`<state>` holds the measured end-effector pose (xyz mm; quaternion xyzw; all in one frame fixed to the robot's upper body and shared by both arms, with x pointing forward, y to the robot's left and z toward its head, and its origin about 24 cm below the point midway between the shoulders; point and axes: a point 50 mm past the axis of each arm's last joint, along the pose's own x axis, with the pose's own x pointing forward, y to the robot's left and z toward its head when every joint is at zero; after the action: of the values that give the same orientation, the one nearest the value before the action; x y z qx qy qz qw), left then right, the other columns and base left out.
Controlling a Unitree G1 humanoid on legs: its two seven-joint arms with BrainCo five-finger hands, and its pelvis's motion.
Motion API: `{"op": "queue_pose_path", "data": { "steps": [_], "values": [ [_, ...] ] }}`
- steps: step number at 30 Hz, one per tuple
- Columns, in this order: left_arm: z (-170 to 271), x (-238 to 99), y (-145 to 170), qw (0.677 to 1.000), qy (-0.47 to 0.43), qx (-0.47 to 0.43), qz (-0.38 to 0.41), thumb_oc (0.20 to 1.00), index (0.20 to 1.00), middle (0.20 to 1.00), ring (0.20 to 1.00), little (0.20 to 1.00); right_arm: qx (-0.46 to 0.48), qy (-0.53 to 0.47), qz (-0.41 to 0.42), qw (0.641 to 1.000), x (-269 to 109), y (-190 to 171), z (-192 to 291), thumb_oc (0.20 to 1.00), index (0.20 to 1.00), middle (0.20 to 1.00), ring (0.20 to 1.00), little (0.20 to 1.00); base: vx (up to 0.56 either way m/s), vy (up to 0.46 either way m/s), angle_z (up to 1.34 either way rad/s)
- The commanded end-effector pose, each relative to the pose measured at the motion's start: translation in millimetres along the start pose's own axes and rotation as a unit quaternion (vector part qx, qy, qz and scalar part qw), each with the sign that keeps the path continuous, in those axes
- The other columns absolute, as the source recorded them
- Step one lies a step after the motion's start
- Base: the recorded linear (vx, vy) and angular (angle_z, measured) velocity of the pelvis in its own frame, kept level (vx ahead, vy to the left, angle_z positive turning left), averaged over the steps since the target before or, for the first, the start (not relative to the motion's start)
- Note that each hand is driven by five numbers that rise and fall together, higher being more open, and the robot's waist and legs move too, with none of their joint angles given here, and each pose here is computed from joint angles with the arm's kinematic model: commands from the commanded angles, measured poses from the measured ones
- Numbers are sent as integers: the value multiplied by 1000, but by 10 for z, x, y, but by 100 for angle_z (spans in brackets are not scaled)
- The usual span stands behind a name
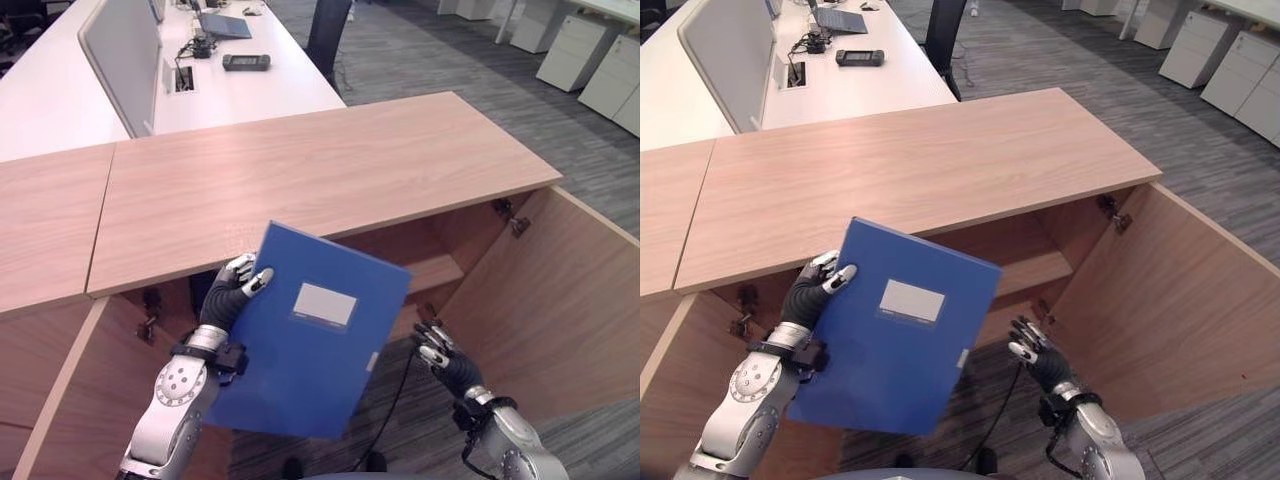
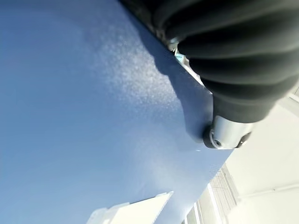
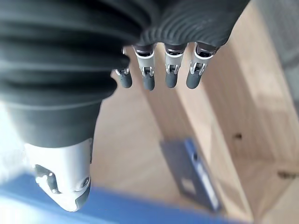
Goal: Put the empty folder in the office cabinet
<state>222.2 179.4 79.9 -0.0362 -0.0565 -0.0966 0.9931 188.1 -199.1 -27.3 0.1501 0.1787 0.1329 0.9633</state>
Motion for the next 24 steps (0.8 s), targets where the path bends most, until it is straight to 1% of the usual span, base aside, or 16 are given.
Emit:
{"op": "queue_pose_path", "data": {
  "steps": [1,5,10,16,18,24],
  "values": [
    [269,195,-62,995,-90,25,-25,200,200,200,200,200,-10,-35,53,998,102,95,206,1000,1000,1000,1000,1000,0,0,0],
    [298,246,-98,994,-99,36,-32,200,200,200,200,200,-16,-43,105,993,149,245,297,1000,1000,1000,1000,1000,0,0,0],
    [305,263,-87,993,-105,53,-25,200,200,200,200,200,-2,-52,137,989,92,305,356,1000,1000,1000,1000,1000,0,0,0],
    [305,284,-104,992,-107,54,-28,200,200,200,200,200,-10,-51,146,988,88,316,371,1000,1000,1000,1000,1000,0,0,0],
    [312,303,-133,992,-110,51,-32,200,200,200,200,200,-11,-53,151,987,103,339,384,1000,1000,1000,1000,1000,0,0,0],
    [370,413,-360,988,-126,30,-79,200,200,200,200,200,-9,-65,193,979,268,575,426,1000,1000,1000,1000,1000,0,0,0]
  ]
}}
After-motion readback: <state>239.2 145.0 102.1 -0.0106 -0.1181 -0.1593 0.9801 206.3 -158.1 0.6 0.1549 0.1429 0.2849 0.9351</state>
